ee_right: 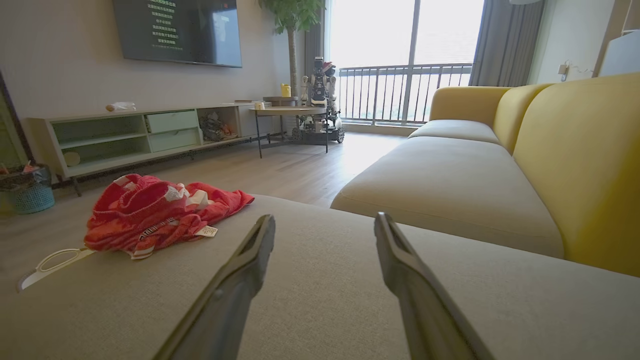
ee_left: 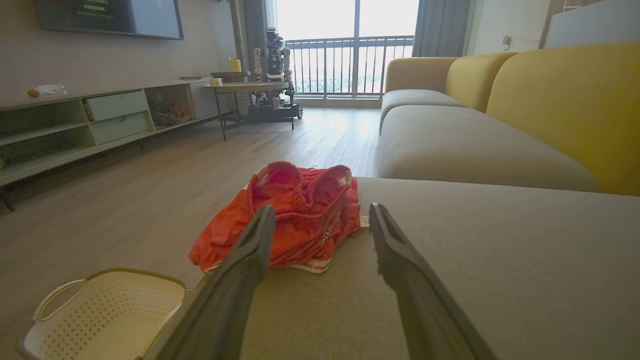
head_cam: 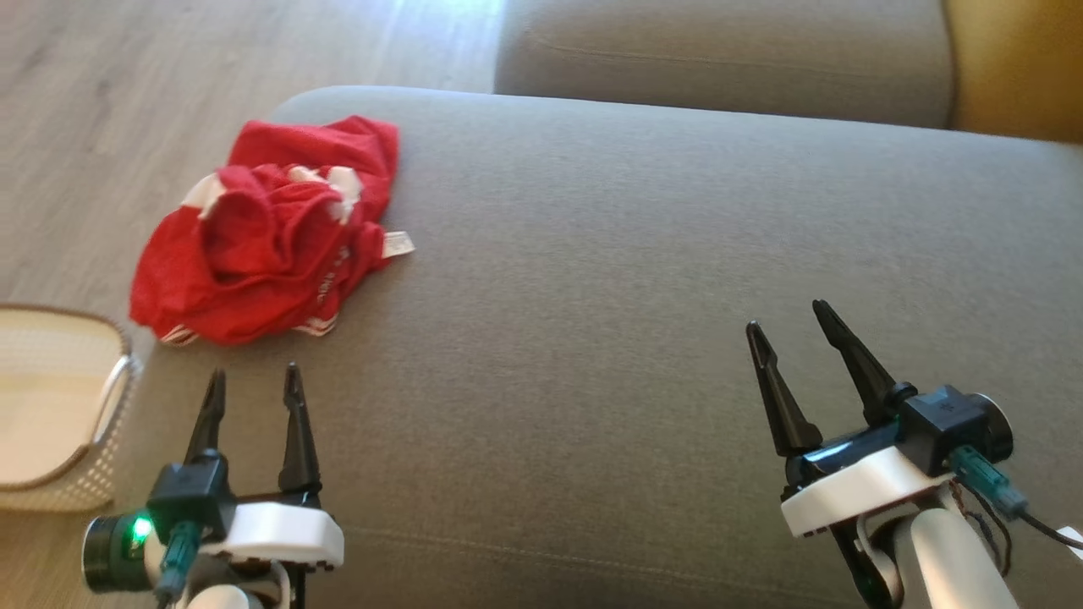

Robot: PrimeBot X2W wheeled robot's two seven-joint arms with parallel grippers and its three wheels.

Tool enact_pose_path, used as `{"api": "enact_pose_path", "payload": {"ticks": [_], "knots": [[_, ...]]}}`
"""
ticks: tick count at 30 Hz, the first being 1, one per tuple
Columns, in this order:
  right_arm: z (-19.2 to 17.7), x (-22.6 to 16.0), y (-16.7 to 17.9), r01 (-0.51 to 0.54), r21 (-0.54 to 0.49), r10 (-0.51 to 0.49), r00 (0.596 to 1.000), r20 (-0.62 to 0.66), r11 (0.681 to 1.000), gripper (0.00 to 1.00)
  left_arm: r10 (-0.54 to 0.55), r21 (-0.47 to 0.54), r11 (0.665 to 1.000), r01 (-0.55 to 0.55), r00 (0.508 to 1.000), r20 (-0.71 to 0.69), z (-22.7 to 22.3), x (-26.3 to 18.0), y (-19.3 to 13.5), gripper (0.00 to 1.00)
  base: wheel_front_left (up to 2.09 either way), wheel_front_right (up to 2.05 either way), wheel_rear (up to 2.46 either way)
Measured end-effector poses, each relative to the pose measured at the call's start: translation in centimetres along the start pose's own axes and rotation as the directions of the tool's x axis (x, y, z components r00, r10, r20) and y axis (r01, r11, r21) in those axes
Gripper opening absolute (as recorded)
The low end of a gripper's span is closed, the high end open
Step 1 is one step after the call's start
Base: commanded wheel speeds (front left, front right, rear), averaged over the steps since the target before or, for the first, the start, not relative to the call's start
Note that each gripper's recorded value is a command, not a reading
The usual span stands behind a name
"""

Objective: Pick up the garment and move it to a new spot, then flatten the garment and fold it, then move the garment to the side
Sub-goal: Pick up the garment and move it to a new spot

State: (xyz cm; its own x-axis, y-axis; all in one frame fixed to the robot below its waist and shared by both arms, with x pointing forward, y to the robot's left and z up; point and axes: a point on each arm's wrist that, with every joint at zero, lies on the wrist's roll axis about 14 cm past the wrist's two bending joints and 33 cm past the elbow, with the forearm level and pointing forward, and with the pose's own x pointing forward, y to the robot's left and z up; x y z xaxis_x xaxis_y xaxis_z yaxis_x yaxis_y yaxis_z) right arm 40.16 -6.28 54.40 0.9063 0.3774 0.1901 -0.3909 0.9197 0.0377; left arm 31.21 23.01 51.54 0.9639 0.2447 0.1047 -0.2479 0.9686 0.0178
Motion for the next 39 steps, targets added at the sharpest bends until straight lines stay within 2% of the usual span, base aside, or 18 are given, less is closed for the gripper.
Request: {"api": "enact_pose_path", "payload": {"ticks": [11,18,23,25,27,33,36,39], "knots": [[-1.8,1.5,1.8,-0.06,0.029,0.062,0.997,-0.035,0.998,1.0,0.067,0.014,0.998,-0.067,0.998,-0.021,-0.5,0.1,2.6,1.0,0.0,0.0,0.0],[-4.8,2.7,1.9,-0.081,0.024,0.083,0.992,-0.096,0.996,1.0,0.062,0.019,0.998,-0.063,0.996,0.058,1.9,5.2,3.1,1.0,0.0,0.0,0.0],[-6.0,4.5,1.8,-0.094,0.011,0.095,0.99,-0.101,0.996,1.0,0.032,0.026,0.999,-0.033,0.998,0.058,1.7,9.2,2.7,1.0,0.0,0.0,0.0],[-7.1,5.8,1.4,-0.099,-0.001,0.098,0.99,-0.106,0.995,1.0,0.032,0.03,0.999,-0.032,0.999,-0.006,-0.4,12.3,3.3,1.0,0.0,0.0,0.0],[-7.6,6.2,1.2,-0.098,-0.005,0.097,0.989,-0.109,0.995,1.0,0.031,0.034,0.999,-0.029,0.999,-0.042,-1.2,13.5,3.4,1.0,0.0,0.0,0.0],[-11.1,7.4,-0.1,-0.085,-0.016,0.082,0.984,-0.158,0.996,1.0,-0.003,0.046,0.999,0.013,0.977,-0.213,-4.7,19.7,2.5,1.0,0.0,0.0,0.0],[-12.4,7.7,-0.6,-0.077,-0.015,0.073,0.982,-0.174,0.997,1.0,-0.001,0.033,0.999,0.013,0.938,-0.346,-7.7,20.9,2.7,1.0,0.0,0.0,0.0],[-13.3,7.9,-1.0,-0.073,-0.015,0.069,0.98,-0.185,0.997,1.0,0.018,0.028,1.0,-0.004,0.871,-0.491,-11.2,20.5,3.2,1.0,0.0,0.0,0.0]]}}
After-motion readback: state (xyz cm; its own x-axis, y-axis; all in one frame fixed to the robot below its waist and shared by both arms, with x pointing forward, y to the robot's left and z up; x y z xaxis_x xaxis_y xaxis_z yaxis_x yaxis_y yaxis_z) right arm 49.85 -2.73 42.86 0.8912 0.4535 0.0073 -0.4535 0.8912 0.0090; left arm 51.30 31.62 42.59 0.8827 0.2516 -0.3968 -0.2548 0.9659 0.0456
